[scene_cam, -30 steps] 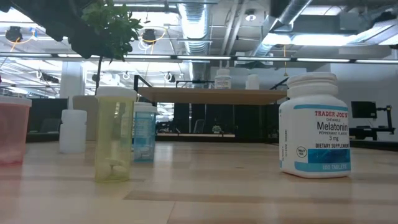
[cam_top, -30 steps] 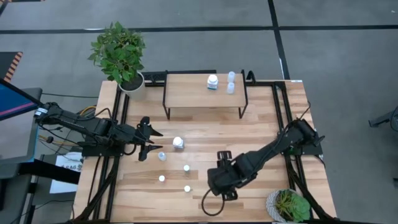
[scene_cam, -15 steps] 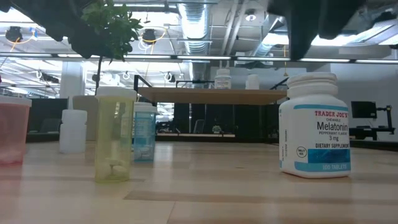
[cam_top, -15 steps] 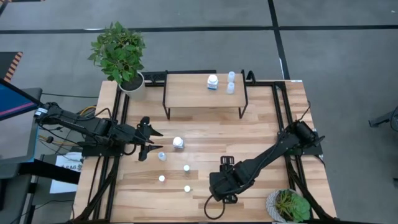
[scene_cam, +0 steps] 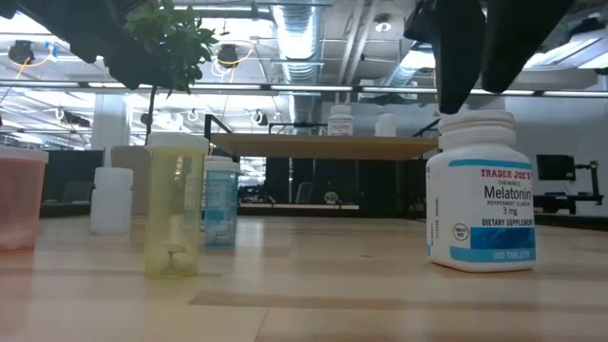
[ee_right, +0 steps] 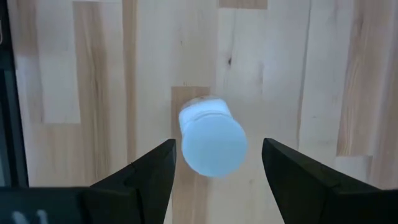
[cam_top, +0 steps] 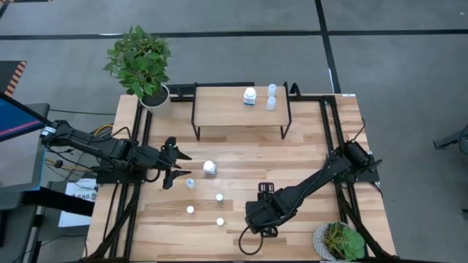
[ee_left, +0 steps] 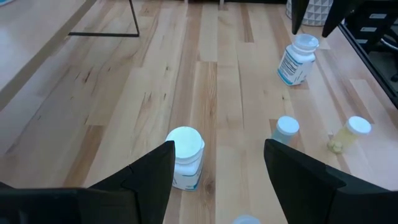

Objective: Pick and place medicine bottles onto shelf by color
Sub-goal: Align the bottom white and blue bottle with the other white and blue bottle on the shelf

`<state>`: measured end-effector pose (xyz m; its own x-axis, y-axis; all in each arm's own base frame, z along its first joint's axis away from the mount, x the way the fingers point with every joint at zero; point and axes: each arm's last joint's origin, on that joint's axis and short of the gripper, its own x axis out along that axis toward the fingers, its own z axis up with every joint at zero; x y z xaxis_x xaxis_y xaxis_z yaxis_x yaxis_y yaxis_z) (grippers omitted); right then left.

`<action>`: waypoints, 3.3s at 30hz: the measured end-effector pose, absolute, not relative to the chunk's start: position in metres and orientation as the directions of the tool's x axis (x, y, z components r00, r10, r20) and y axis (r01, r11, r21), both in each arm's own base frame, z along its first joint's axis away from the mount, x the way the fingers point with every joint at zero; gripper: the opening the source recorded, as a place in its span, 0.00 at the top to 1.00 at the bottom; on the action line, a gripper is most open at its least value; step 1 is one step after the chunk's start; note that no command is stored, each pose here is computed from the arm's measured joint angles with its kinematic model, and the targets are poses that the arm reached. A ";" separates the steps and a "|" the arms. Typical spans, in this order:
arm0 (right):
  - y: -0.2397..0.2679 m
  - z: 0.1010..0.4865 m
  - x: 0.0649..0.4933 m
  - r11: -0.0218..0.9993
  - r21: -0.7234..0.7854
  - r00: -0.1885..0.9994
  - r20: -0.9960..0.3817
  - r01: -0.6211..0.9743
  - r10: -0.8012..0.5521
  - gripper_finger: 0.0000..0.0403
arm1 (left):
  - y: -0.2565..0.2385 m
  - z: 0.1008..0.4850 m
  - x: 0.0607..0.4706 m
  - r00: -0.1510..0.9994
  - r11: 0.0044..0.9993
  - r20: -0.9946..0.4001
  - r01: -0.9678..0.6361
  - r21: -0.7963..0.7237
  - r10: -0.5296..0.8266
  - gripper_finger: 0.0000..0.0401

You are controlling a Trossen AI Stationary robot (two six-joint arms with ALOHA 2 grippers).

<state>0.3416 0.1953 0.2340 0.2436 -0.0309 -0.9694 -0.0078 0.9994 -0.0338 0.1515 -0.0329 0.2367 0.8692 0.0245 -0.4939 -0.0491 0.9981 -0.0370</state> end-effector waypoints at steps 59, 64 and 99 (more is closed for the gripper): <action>-0.105 0.363 0.385 0.959 -0.246 0.227 -0.935 0.142 -0.273 0.58 | -0.033 0.237 0.152 0.872 1.000 -0.489 -0.018 0.017 0.024 0.42; -0.132 0.365 0.378 0.950 -0.246 0.235 -0.928 0.190 -0.287 0.57 | -0.033 0.237 0.152 0.872 1.000 -0.489 -0.014 0.025 0.024 0.42; -0.172 0.367 0.368 0.961 -0.233 0.289 -0.919 0.146 -0.267 0.56 | -0.033 0.237 0.152 0.872 1.000 -0.489 -0.027 0.000 0.023 0.42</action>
<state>0.3680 -0.1720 0.3668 0.2892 -0.2667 -0.9194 0.1460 0.9615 -0.2330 0.1518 -0.0330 0.2372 0.8722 0.0233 -0.4885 -0.0266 0.9996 0.0003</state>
